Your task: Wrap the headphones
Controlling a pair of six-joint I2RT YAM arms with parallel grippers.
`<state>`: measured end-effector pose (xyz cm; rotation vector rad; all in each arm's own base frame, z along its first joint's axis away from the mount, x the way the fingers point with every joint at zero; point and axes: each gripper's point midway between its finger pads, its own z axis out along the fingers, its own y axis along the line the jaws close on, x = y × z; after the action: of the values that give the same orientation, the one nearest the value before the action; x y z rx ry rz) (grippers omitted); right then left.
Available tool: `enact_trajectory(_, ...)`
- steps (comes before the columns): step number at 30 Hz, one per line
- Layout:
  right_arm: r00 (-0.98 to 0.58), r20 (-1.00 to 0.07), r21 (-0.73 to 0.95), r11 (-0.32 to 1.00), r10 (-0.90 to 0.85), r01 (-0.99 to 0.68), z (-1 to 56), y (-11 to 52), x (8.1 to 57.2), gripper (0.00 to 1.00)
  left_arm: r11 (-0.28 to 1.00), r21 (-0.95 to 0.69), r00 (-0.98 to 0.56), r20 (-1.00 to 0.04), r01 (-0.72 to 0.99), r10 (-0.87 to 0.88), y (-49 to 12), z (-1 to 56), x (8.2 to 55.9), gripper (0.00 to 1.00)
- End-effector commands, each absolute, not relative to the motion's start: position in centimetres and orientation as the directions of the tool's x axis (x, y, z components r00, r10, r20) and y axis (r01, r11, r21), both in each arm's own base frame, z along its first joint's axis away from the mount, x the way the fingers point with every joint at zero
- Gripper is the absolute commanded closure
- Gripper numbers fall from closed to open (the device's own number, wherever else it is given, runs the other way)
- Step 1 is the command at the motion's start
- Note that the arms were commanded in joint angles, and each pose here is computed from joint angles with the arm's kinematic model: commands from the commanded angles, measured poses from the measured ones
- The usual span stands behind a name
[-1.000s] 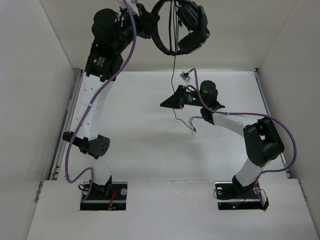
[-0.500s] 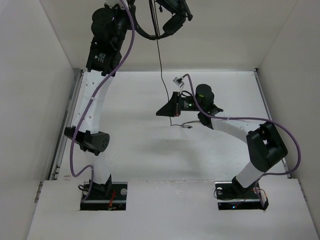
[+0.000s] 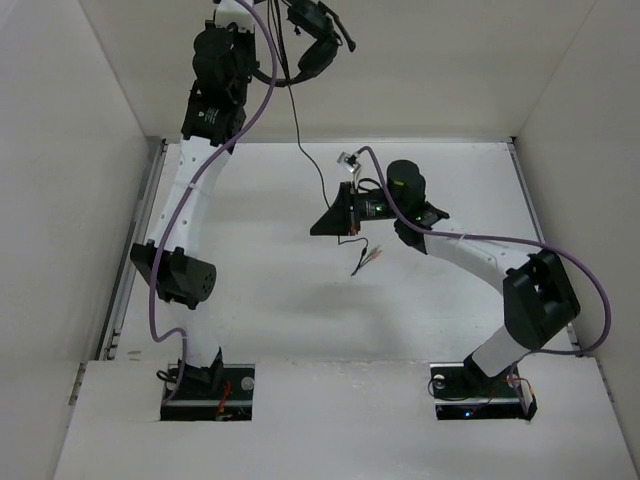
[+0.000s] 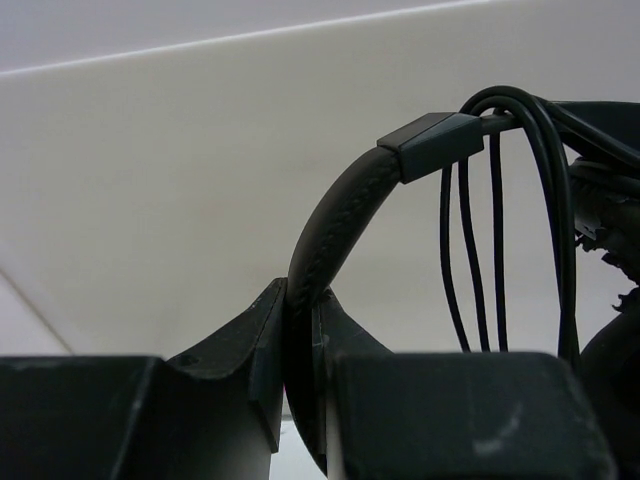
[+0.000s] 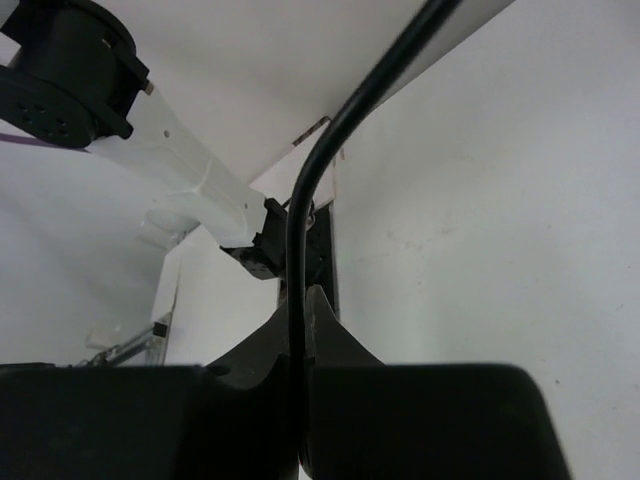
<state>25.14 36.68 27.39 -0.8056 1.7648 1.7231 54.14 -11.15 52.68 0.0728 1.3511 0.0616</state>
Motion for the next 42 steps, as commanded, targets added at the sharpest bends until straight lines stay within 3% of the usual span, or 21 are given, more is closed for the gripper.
enact_trajectory(1,-0.542,-0.839,0.543,-0.038,-0.045,-0.839,31.4,36.2,24.6,1.00,0.996,0.047,0.387,-0.920,-0.071,0.071,-8.9,58.4,52.1,0.98)
enact_trajectory(10,-0.368,-0.920,0.366,0.043,-0.134,-0.930,32.9,35.3,25.5,1.00,0.988,0.114,0.321,-0.936,-0.100,0.141,-8.7,54.7,53.6,0.98)
enact_trajectory(17,-0.276,-0.946,0.281,-0.005,-0.169,-0.960,34.5,36.2,23.1,1.00,0.985,0.137,0.281,-0.946,-0.105,0.161,-9.5,52.6,54.8,0.98)
enact_trajectory(24,-0.043,-0.970,0.010,0.137,-0.240,-0.991,36.3,34.4,26.5,1.00,0.973,0.229,0.139,-0.963,-0.038,0.232,-12.0,46.5,55.0,0.98)
enact_trajectory(35,0.214,-0.881,-0.384,0.374,-0.422,-0.844,40.0,28.4,33.4,1.00,0.916,0.369,-0.063,-0.922,0.158,0.382,-17.0,37.2,52.7,0.99)
enact_trajectory(42,0.290,-0.749,-0.613,0.459,-0.595,-0.643,42.4,23.2,37.4,1.00,0.859,0.418,-0.146,-0.869,0.296,0.473,-18.9,33.1,50.7,1.00)
